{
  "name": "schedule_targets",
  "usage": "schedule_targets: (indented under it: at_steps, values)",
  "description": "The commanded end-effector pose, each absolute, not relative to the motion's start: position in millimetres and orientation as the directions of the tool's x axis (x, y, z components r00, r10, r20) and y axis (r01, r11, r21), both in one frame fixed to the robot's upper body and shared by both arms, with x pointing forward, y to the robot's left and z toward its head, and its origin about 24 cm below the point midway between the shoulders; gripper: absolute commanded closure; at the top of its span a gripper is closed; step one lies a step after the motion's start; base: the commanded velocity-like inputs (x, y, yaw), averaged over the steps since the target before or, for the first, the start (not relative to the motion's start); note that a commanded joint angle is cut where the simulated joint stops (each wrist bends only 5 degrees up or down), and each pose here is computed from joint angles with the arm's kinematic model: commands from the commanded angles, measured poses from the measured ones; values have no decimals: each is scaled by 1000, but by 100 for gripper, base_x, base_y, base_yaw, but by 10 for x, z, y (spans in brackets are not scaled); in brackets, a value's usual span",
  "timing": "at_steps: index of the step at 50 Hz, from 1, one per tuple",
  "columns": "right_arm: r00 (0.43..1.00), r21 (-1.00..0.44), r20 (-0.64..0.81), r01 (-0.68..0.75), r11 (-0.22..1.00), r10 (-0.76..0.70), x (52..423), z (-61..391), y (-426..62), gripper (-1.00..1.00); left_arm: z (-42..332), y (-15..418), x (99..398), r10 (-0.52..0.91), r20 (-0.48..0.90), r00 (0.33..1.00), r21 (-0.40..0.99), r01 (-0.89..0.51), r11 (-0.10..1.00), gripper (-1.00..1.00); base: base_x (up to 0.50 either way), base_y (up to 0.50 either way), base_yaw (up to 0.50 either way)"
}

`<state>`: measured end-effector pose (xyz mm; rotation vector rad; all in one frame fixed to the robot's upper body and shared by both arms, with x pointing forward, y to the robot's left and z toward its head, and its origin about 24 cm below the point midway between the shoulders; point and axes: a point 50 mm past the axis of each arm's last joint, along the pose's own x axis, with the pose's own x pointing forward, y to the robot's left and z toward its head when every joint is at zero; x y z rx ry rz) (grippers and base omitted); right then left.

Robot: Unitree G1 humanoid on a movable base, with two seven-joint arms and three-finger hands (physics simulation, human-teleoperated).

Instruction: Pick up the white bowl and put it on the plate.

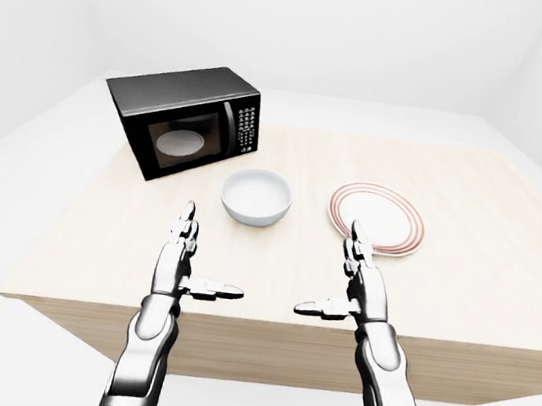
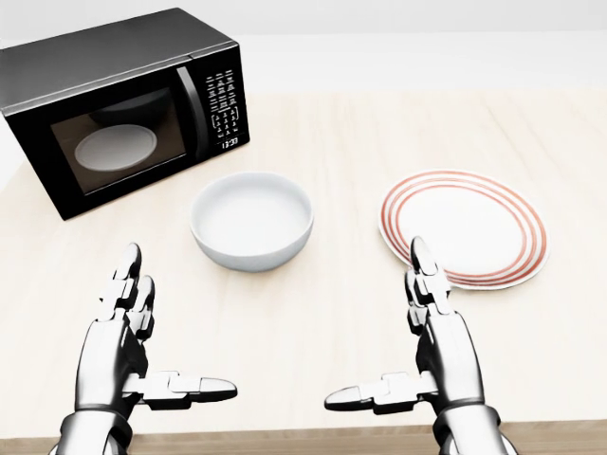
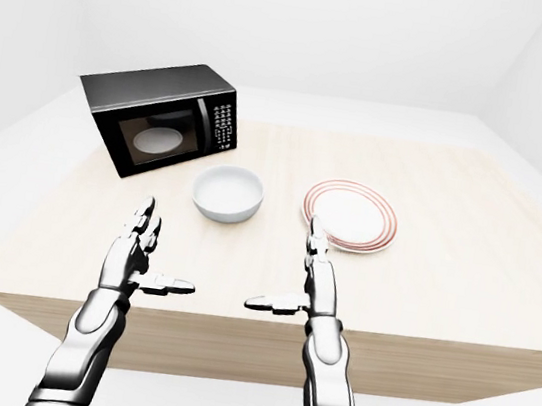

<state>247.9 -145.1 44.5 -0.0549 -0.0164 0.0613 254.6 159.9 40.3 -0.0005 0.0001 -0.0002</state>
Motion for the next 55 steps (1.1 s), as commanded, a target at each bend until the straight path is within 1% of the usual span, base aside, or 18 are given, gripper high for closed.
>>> schedule_targets:
  at_steps: [1,7,13,26,55]
  values:
    - [998,-55,16,-67,996,68,2473,440,-1437,-100,403,1600,2546,0,0,1000,-1,0,1000,-100,2,50,0]
    - [998,-60,16,-60,996,61,2482,427,-1435,-100,403,1600,2546,0,0,1000,0,0,1000,-100,1,50,0]
    - [999,-46,-11,-51,998,50,2504,392,-1450,-100,403,1600,2546,0,0,1000,0,0,1000,-100,0,0,0]
    - [998,-32,-22,-53,998,52,2505,377,-1442,-100,403,1600,2546,0,0,1000,-1,0,1000,-100,0,0,0]
    - [998,-36,-14,-66,997,66,2495,392,-1414,-100,403,1600,2546,0,0,1000,0,0,1000,-100,28,0,0]
